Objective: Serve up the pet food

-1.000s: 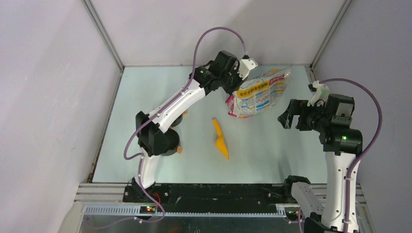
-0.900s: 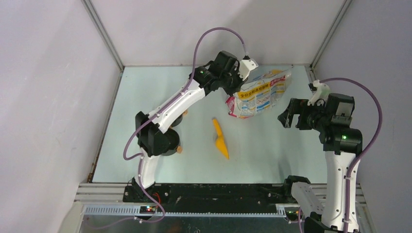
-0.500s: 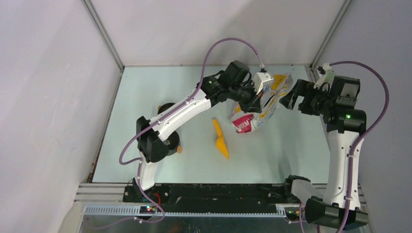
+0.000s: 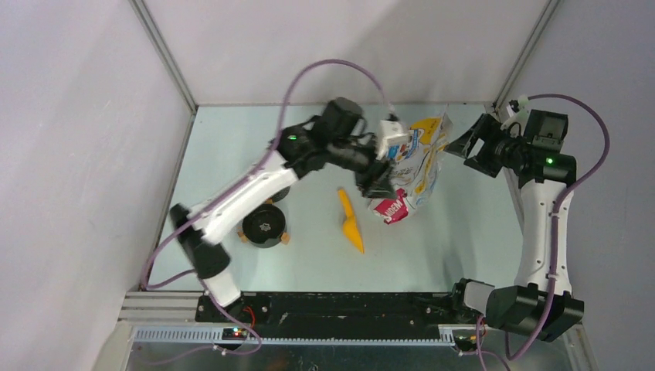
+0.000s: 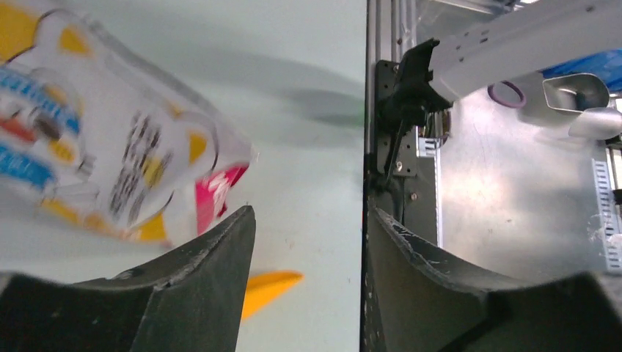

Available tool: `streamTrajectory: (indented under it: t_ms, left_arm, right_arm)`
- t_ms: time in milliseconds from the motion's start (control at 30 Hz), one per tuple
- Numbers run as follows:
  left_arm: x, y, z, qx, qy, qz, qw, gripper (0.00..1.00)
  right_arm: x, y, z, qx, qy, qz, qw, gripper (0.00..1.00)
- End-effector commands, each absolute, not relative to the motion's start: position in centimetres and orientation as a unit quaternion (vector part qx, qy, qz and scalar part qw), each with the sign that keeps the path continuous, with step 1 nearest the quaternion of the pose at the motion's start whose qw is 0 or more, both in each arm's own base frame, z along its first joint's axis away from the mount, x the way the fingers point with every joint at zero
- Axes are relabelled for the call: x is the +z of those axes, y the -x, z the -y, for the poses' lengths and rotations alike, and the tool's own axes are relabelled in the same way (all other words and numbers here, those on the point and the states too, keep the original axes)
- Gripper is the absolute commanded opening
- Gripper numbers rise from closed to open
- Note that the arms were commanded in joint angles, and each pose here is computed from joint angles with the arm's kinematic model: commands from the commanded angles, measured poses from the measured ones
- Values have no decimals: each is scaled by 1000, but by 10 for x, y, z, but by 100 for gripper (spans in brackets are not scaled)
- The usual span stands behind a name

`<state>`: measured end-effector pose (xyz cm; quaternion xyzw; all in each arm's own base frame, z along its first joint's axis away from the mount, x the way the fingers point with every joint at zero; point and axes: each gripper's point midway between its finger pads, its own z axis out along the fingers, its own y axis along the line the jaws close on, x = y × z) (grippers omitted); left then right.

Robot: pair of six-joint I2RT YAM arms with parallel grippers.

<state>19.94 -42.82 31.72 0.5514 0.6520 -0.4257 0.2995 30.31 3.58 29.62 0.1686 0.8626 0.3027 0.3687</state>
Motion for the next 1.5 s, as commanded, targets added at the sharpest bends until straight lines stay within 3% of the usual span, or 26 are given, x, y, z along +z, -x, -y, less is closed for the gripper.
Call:
streamTrajectory:
  t_ms: [0,133,333,600,700,833,900,933,967,1467]
  left_arm:
    - [356,-210,357,-410,-525,-646,373,66]
    - [340,-236,312,-343,-483,-698,402,67]
    - [322,-235,271,-286,-467,-725,418,67]
    - [300,-226,231,-255,-452,-750,410,69]
    - [295,-226,216,-236,-446,-756,416,69]
    - [290,-227,203,-230,-429,-764,423,70]
    - [287,-226,199,-232,-424,-767,423,70]
    - [284,-226,197,-231,-422,-769,420,70]
    - [285,-225,196,-231,-420,-769,424,70]
    - [275,-230,205,-249,-413,-776,407,69]
  right_arm:
    - [324,-308,-49,304,-116,-850,414,79]
    - [323,-311,-58,292,-101,-857,413,79]
    - [317,-330,-58,231,-99,-877,409,77]
    - [273,-353,-63,204,-143,-906,341,68]
    - [259,-349,-85,206,-106,-918,321,61]
    - [256,-337,-113,219,-45,-924,311,41]
    - [257,-327,-123,224,-17,-925,306,21]
    - [259,-321,-128,230,0,-924,306,5]
    - [261,-314,-130,234,7,-923,304,1]
    - [315,-248,-181,279,212,-867,355,0]
